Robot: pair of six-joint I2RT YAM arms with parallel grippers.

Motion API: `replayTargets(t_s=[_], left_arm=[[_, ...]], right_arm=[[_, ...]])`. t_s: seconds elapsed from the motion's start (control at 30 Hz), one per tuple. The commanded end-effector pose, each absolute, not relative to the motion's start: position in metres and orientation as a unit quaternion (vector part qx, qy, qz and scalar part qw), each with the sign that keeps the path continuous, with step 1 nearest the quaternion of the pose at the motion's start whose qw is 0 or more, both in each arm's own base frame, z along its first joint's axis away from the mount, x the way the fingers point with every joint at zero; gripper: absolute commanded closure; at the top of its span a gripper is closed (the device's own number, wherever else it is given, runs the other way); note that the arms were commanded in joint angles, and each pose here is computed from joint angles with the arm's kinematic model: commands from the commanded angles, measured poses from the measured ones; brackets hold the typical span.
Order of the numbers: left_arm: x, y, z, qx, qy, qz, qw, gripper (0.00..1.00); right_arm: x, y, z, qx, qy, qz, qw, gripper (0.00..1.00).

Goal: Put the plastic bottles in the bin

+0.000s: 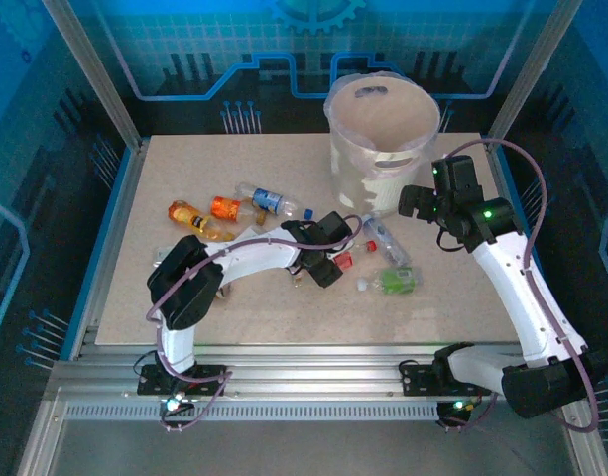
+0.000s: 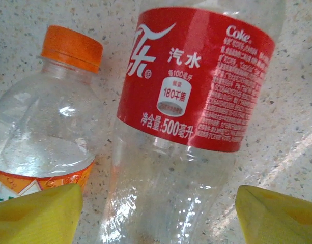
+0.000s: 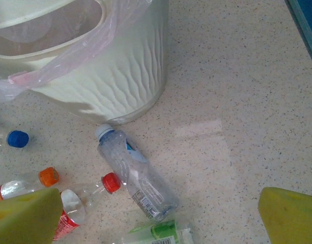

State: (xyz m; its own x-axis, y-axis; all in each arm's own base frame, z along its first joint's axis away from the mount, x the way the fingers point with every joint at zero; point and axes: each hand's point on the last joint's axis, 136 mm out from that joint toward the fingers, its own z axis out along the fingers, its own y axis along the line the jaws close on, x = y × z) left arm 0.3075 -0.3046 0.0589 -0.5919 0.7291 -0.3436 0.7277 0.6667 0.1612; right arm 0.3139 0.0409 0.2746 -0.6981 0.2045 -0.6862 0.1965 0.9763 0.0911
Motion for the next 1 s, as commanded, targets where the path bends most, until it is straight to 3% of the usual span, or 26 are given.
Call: replayTargets(t_s=[0.0,0.47,0.7,0.97], left_arm=[[0.308,-0.301,0.056,0.416,0.89,0.02,0.184,0.2],[0.296,-0.289,0.031,0.411,0.899,0.035,0.146,0.24],[0.279,-0.281,0.019,0.409,0.903,0.035,0.124,0.32],[0.269,-0.279,0.02,0.408,0.904,0.032,0.122,0.48]], right_arm=[[0.317,0.035,0.271,0.123,0.92,0.001,0.373,0.0],[0.323,0.038,0.265,0.121,0.924,0.003,0.363,0.0],[0.325,0.039,0.262,0.122,0.925,0.004,0.359,0.0],[0.324,0.04,0.261,0.123,0.926,0.009,0.358,0.0]])
